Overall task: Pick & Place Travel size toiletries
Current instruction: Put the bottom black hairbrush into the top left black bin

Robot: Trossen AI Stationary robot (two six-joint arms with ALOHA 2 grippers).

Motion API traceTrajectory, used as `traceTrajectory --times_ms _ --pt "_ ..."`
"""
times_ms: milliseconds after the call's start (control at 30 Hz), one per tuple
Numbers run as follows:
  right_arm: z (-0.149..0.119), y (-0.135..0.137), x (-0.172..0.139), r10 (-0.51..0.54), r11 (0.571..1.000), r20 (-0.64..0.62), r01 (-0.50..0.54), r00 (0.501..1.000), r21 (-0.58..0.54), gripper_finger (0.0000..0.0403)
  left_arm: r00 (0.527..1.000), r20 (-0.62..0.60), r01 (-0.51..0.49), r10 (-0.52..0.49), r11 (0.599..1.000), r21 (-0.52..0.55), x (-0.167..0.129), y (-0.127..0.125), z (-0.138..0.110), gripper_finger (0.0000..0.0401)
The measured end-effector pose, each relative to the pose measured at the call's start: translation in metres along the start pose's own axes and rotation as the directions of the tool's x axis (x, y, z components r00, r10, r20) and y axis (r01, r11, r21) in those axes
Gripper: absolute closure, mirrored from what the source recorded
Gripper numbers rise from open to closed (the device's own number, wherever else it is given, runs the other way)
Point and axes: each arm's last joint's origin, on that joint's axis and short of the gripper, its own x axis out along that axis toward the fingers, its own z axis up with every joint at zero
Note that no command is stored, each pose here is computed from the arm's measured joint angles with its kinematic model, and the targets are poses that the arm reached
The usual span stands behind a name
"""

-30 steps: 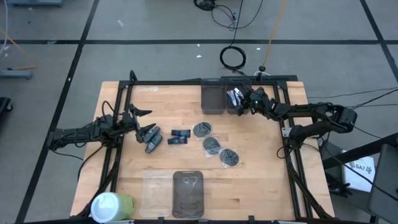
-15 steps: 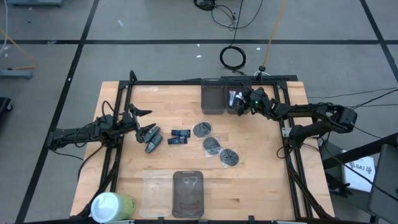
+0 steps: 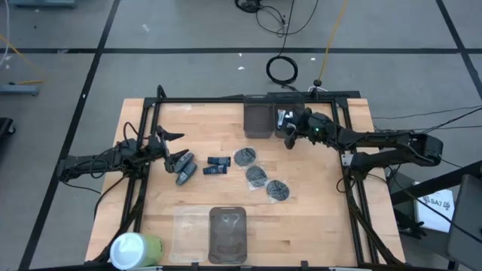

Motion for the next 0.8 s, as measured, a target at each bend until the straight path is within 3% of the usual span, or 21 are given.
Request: traceTrajectory --times_ms 133,267,367,700,800 --pt "0.008 0.017 -0.011 0.196 0.98 0.048 -0.195 0.979 -0.032 0.0237 1.0 0.0 0.0 0.0 1.0 0.0 0.0 0.0 0.0 0.0091" --pt "0.008 0.04 -0.019 0.415 0.909 0.038 -0.412 0.909 -0.061 0.0238 1.0 0.0 0.001 -0.001 1.0 0.0 0.0 0.0 0.0 0.0091" --pt "0.001 0.06 -0.024 0.512 0.856 -0.015 -0.511 0.859 -0.073 0.0239 1.0 0.0 0.0 0.0 1.0 0.0 0.0 0.0 0.0 0.0091" --pt "-0.04 0.122 -0.034 0.675 0.691 -0.263 -0.716 0.69 -0.105 0.0241 1.0 0.0 0.0 0.0 1.0 0.0 0.0 0.0 0.0 0.0091" --pt "-0.053 0.133 -0.034 0.636 0.701 -0.321 -0.7 0.701 -0.139 0.0241 1.0 0.0 0.0 0.0 1.0 0.0 0.0 0.0 0.0 0.0091"
